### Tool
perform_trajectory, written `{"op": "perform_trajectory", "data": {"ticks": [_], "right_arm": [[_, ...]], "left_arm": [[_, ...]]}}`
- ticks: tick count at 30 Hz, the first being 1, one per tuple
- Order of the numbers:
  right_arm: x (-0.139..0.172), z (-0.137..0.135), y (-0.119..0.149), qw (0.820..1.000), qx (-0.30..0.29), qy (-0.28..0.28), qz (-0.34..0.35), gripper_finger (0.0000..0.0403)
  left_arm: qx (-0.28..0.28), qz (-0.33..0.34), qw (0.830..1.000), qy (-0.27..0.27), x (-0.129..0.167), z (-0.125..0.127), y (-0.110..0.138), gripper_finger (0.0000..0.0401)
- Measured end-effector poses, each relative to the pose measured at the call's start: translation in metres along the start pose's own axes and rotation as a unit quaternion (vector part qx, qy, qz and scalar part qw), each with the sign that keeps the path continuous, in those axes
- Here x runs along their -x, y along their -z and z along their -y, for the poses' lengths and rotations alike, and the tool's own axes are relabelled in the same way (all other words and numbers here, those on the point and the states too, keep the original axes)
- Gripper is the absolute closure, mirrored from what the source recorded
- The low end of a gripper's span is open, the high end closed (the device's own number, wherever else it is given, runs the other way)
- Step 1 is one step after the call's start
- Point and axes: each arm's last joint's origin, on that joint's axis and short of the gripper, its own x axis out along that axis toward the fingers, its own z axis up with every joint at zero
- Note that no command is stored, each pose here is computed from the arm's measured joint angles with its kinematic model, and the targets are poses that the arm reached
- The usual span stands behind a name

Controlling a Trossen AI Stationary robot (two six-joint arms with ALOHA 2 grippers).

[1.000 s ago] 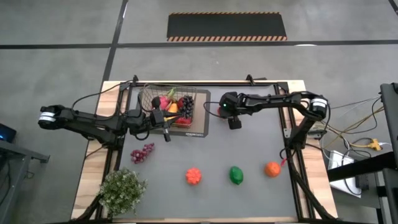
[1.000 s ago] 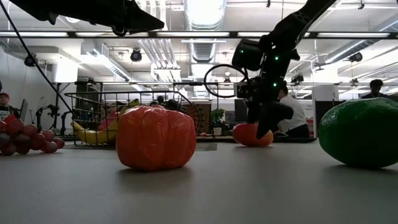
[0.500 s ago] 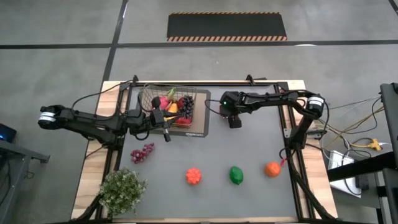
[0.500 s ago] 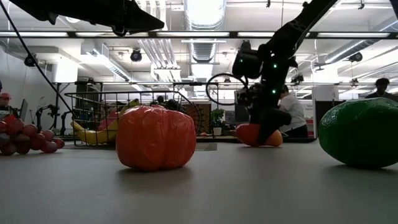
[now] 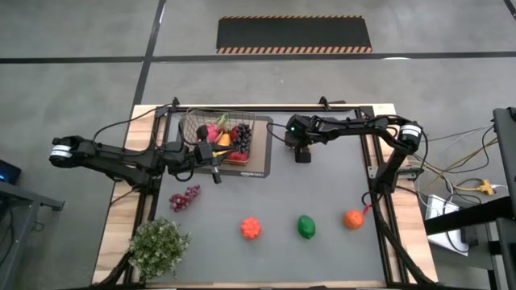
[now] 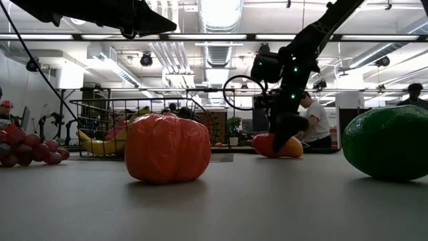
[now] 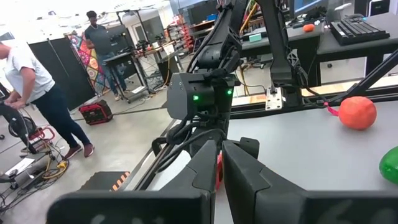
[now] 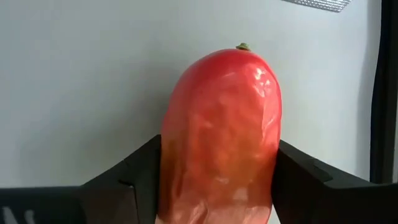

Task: Build produce basket
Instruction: Put the orange mango into the wire basket

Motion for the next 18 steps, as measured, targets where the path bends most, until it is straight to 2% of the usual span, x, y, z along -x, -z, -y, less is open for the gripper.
{"op": "perform_trajectory", "data": {"ticks": [5, 11, 14, 18], "right_arm": [[0.007, 0.000, 0.000, 1.000, -0.016, -0.009, 0.013, 0.0175], [0.040, 0.003, -0.006, 0.993, -0.063, -0.045, 0.092, 0.0181], [0.058, 0.003, -0.007, 0.983, -0.094, -0.078, 0.139, 0.0181], [0.075, -0.004, -0.008, 0.958, -0.119, -0.128, 0.227, 0.0181]], "left_arm": [[0.001, 0.000, 1.000, 0.000, 0.000, 0.000, 0.000, 0.0393], [0.004, 0.000, 1.000, 0.000, 0.000, 0.000, 0.000, 0.0393], [0.004, 0.001, 1.000, 0.000, 0.000, 0.000, 0.000, 0.0393], [0.007, 0.005, 1.000, -0.001, 0.000, 0.000, -0.001, 0.0393]]}}
